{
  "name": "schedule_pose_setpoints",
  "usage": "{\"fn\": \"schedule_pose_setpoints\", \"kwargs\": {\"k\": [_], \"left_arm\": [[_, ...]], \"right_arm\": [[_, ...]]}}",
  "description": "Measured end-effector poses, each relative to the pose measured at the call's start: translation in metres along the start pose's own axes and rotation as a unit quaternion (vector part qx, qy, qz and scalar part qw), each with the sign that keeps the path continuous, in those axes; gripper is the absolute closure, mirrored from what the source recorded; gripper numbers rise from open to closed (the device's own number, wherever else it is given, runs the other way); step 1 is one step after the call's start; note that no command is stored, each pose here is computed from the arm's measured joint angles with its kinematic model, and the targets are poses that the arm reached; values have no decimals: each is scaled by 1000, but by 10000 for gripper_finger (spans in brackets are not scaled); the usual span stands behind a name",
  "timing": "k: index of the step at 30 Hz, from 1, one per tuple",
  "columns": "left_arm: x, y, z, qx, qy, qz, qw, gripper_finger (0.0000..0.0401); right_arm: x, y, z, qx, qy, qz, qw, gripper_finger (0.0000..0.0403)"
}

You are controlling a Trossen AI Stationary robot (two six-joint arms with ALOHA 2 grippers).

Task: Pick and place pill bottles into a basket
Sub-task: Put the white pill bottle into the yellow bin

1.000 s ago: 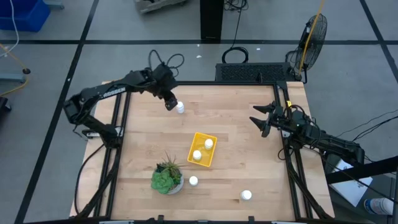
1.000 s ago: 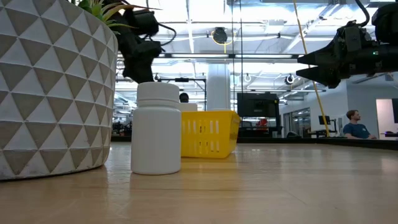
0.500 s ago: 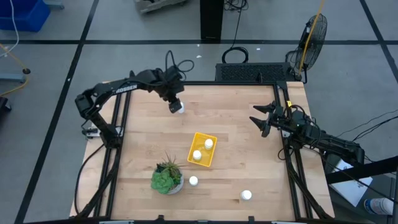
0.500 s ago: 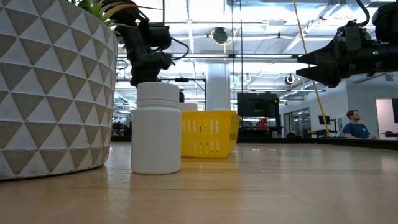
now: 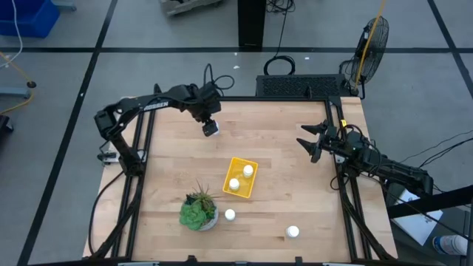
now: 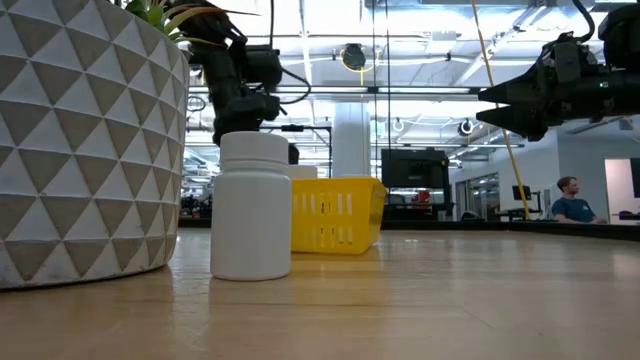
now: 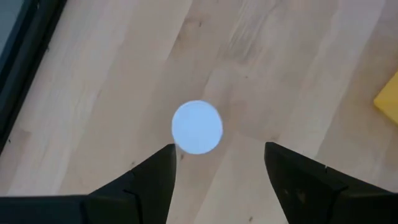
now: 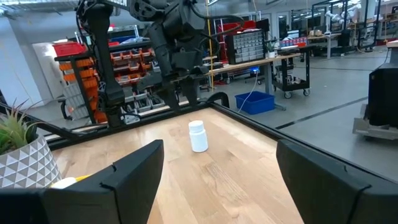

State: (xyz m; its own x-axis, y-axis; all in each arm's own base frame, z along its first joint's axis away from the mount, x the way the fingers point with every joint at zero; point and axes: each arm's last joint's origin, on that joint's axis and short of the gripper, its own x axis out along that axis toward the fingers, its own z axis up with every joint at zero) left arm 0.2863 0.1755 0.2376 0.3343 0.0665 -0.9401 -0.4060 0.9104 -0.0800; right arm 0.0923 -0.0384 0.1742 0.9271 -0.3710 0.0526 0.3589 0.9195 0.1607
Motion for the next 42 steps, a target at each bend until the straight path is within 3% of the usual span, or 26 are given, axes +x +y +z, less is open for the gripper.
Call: {"fn": "schedule_pose_setpoints", "kwargs": {"k": [8,23,38,42], "left_arm": [[15,3,2,10,17,21,1000,150],[49,4,4,14,48,9,999,150],[50,0,8,32,32,15,999,151],[50,1,9,33,30,28,999,171]], "right_arm": [[0,0,1,0,-5,1,1000,101],[0,0,1,0,-6,2,1000,101],[0,0,1,0,-6,2,1000,101],[0,0,1,0,-6,2,1000,101]]}}
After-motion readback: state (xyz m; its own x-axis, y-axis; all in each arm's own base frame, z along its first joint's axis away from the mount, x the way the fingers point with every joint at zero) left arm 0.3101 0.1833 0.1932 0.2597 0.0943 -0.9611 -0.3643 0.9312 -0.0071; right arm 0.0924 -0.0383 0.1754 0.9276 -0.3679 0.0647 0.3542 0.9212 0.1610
